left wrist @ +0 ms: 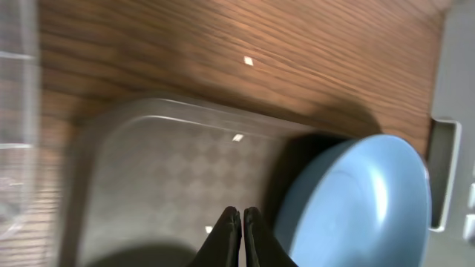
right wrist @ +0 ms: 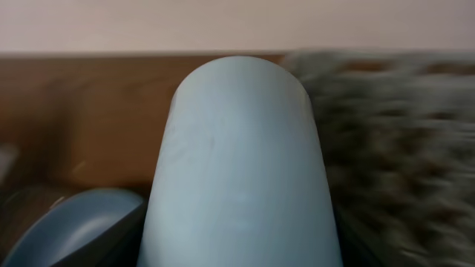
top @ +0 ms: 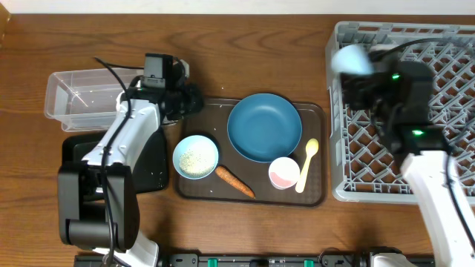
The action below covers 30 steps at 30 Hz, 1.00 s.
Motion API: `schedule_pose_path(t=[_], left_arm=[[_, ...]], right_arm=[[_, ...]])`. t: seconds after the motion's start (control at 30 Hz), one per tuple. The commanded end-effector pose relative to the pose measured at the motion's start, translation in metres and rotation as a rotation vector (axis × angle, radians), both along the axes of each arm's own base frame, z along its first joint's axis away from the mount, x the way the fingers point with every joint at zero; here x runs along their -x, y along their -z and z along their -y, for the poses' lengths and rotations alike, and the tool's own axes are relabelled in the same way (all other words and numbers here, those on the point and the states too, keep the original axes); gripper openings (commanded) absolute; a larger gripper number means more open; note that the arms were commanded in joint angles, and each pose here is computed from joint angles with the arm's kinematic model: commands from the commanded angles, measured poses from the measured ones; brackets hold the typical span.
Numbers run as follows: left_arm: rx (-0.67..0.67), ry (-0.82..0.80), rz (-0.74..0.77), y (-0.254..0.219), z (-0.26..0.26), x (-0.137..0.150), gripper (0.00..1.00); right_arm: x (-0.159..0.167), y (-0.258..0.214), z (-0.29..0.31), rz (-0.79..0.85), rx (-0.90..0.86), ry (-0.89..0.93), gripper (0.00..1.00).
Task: Sort waste into correct bins and load items into the dishwasher rack
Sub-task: 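Place the light-blue cup upside down into the dish rack with the right gripper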
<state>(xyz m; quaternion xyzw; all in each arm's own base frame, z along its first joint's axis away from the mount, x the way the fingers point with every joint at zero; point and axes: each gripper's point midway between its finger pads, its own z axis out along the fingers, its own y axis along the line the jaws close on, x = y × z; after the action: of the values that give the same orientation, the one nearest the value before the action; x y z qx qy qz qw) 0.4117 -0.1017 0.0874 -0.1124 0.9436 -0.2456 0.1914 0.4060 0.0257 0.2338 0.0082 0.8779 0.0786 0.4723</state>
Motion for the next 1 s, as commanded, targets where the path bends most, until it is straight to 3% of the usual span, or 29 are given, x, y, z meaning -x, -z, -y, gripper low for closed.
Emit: schedule_pose_path(t=[0.0,0.23,0.63,0.97], left_arm=[[-0.079,-0.004,0.085,-0.024,-0.016,-0.005,0.06],[-0.189,-0.075,0.131,-0.050,-0.038,0.003,0.06],[-0.199,-0.082,0.131,-0.056,-0.041,0.008,0.06],[-0.199,-0.082,0.131,-0.056,-0.041,0.008,0.07]], right_arm=[[0.007,-0.027,0.060,-0.003,0.102,0.219,0.01],[0.045,-0.012,0.136,-0.156,0.070,0.437,0.01],[0.123,0.030,0.260,-0.347,0.000,0.844,0.01],[0.131,0.079,0.283,-0.471,-0.089,0.895,0.01]])
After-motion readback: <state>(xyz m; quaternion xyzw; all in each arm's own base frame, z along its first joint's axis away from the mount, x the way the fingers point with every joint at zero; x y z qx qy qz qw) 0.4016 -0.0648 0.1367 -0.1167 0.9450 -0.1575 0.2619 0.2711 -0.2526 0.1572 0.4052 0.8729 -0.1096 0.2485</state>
